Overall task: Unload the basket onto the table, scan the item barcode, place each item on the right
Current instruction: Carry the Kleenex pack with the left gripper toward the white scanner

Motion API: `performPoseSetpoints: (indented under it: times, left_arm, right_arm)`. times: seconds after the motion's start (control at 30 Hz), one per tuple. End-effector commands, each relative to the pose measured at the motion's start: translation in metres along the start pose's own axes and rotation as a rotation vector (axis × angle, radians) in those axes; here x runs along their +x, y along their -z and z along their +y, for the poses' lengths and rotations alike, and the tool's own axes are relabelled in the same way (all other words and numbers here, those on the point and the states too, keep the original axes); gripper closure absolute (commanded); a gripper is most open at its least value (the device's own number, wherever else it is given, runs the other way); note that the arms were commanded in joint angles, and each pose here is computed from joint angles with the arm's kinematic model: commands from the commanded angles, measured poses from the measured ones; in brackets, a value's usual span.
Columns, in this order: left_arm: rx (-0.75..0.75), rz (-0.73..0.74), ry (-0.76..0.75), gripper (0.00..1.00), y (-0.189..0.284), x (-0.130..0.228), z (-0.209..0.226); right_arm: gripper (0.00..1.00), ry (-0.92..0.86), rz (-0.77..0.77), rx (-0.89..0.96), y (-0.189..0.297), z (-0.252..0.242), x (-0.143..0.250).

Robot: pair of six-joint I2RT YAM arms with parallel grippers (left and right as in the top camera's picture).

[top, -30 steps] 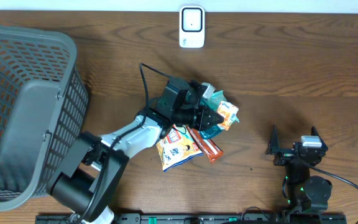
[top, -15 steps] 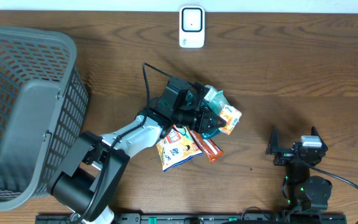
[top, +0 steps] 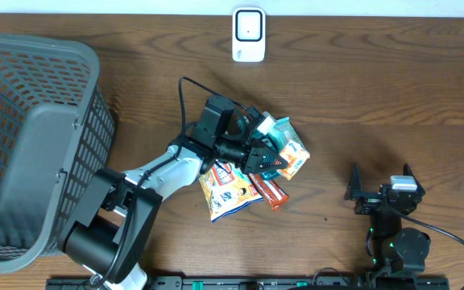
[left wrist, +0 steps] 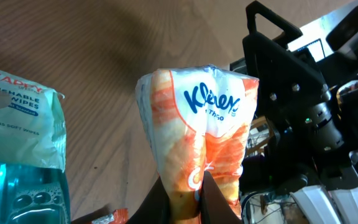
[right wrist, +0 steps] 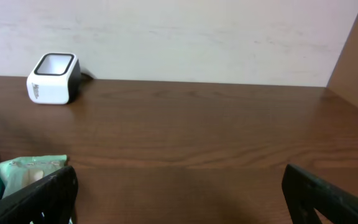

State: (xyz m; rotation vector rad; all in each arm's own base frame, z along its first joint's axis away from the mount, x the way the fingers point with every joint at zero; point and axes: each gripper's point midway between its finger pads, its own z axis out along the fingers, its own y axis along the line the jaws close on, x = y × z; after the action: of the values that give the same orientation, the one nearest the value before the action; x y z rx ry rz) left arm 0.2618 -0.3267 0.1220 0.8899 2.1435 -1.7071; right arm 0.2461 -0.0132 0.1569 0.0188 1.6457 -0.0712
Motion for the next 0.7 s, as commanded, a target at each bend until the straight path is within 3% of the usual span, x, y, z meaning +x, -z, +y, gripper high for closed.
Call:
performPoseSetpoints:
  times: [0.0, 0.4, 0.5, 0.67]
  left_arm:
    - [0.034, 0.013, -0.035, 0.92, 0.000, 0.005, -0.005]
    - [0.008, 0.006, -0.018, 0.92, 0.000, 0.004, 0.000]
    - [-0.232, -0.085, 0.144, 0.93, 0.005, -0.010, 0.038]
    - [-0.534, -0.205, 0.133, 0.93, 0.029, -0.036, 0.073]
  right_arm:
    - [0.01, 0.009, -0.001, -0.014, 0.000, 0.003, 0.000]
    - [0.01, 0.009, -0.001, -0.014, 0.000, 0.003, 0.000]
    - [0.01, 0.009, -0.001, -0.014, 0.000, 0.003, 0.000]
    - [0.01, 0.009, -0.001, -0.014, 0.000, 0.003, 0.000]
